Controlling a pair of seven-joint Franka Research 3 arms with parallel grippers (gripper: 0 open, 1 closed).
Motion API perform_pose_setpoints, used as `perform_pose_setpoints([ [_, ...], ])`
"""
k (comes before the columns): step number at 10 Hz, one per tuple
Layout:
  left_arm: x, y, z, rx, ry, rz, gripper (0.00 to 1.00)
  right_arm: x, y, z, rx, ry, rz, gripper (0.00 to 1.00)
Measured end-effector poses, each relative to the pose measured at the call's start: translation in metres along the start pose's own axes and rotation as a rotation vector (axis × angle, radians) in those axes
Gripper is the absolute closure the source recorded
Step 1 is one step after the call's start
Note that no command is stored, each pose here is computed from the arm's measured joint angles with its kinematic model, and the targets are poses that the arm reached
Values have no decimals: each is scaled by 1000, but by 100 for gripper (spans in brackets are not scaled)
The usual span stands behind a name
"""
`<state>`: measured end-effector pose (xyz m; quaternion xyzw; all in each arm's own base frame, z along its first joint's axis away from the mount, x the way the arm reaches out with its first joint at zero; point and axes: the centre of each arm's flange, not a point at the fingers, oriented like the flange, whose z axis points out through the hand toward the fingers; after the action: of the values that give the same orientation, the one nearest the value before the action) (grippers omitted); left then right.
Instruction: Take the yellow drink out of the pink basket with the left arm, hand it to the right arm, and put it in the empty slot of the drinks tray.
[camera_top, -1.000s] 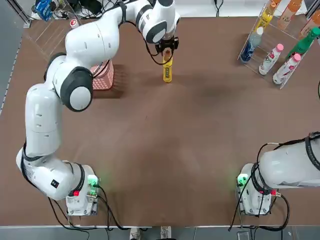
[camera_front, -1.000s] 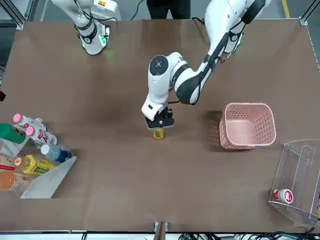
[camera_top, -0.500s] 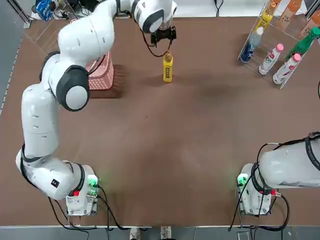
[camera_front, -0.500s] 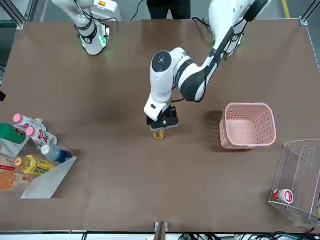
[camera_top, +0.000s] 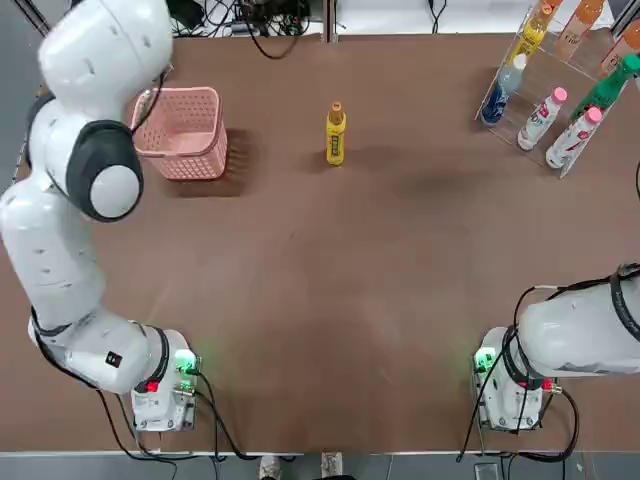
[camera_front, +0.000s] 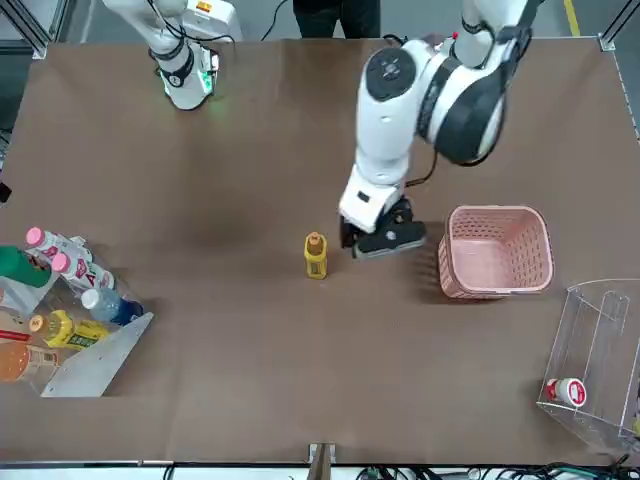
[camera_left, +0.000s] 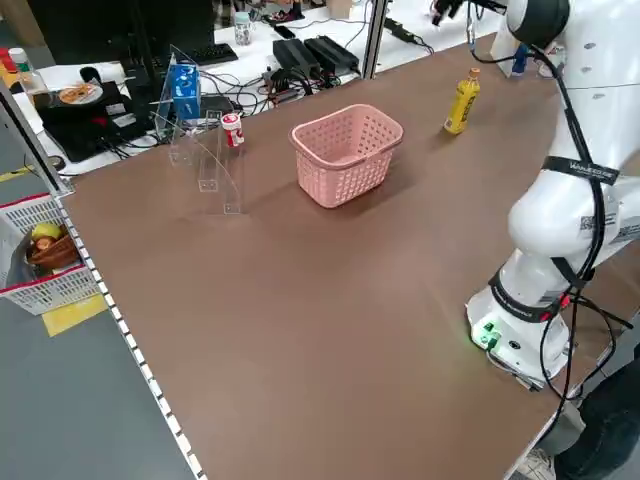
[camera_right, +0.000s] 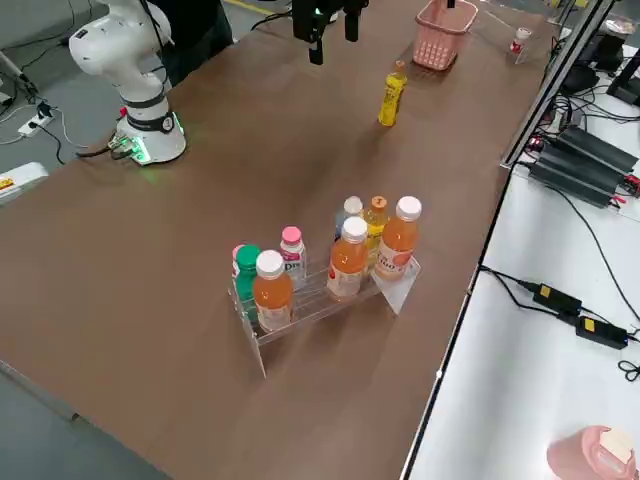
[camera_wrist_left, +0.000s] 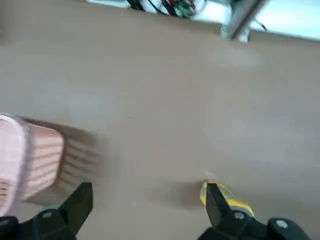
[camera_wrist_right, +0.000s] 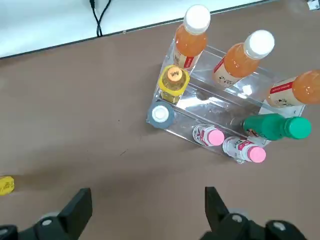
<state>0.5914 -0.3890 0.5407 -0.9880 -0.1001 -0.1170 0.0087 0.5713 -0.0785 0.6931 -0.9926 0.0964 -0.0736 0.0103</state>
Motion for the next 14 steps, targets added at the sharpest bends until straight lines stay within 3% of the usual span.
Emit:
perform_pose_setpoints([
  [3,67,-109,-46,5,0,10,0,-1,-1,-2,1,0,-3,0],
  [6,120,-218,-53,-11,-22,-4,0,-9,-2,-17,4,15,-6,0],
  [8,142,-277,-53,4,-18,32,0,-20,-3,-30,7,3,-11,0],
  [10,154,-323,-54,-1,-21,-24,0,-25,-14,-31,20,-13,-30,0],
  [12,156,-334,-53,1,-30,-42,0,-32,-65,-30,46,-26,-65,0],
  [14,152,-338,-46,-10,-74,-53,0,-53,-148,-29,58,-41,-28,0],
])
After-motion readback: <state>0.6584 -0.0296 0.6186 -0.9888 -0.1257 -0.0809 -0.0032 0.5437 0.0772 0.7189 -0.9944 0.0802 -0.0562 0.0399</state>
